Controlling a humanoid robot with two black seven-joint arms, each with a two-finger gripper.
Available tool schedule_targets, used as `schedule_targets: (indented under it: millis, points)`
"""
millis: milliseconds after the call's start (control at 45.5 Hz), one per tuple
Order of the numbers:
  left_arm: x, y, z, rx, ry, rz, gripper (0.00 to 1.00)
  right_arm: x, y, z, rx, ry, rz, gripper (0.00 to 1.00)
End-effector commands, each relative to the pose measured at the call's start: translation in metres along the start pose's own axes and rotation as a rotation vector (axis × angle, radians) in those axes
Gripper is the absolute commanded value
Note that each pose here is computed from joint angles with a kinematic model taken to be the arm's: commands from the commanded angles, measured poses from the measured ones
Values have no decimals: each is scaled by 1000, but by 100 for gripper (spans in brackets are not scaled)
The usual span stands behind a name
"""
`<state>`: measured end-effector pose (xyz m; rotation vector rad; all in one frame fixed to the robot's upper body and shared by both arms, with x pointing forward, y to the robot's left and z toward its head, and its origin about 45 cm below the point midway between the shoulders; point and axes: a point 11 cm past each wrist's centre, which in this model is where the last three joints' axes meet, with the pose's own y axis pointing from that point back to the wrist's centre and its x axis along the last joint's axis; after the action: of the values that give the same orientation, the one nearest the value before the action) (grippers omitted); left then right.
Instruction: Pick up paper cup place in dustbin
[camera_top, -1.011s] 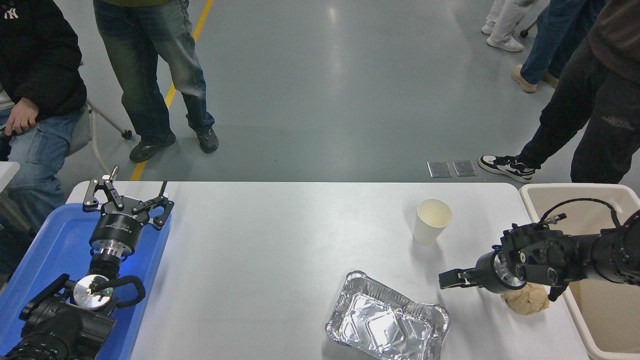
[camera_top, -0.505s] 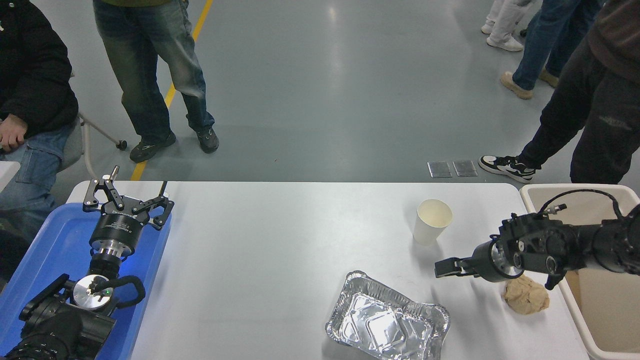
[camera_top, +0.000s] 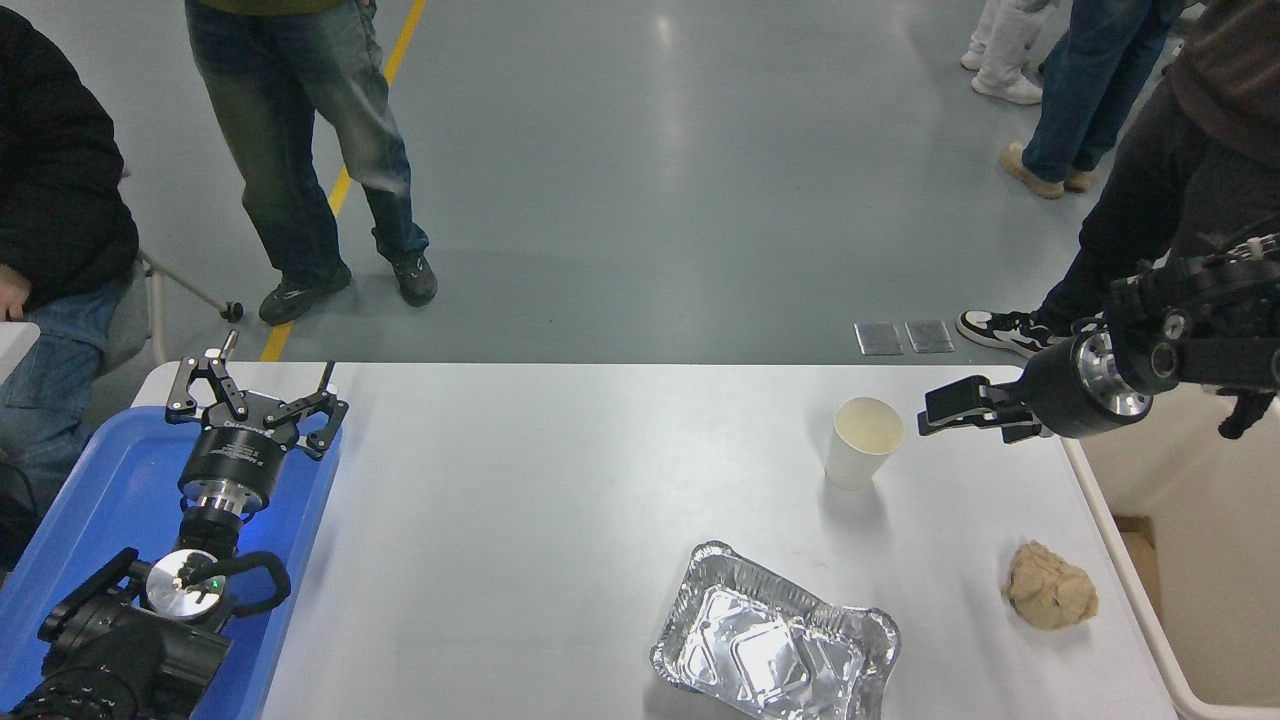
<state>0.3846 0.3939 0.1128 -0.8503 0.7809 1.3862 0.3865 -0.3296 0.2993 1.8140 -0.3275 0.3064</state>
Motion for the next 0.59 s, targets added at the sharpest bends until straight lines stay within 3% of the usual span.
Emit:
schedule_targets:
  millis: [0,220,418,571]
  points:
    - [0,0,0,2,0,-1,99,18,51,-54,40,57,6,100]
    - [0,0,0,2,0,-1,99,15,61,-116,127,79,-105,100]
    - [1,1,0,-1,1,2,99,-19,62,-119,158,28,-272,100]
    - [0,0,0,-2,1,1,99,-27,69,-114,172,4,-292,100]
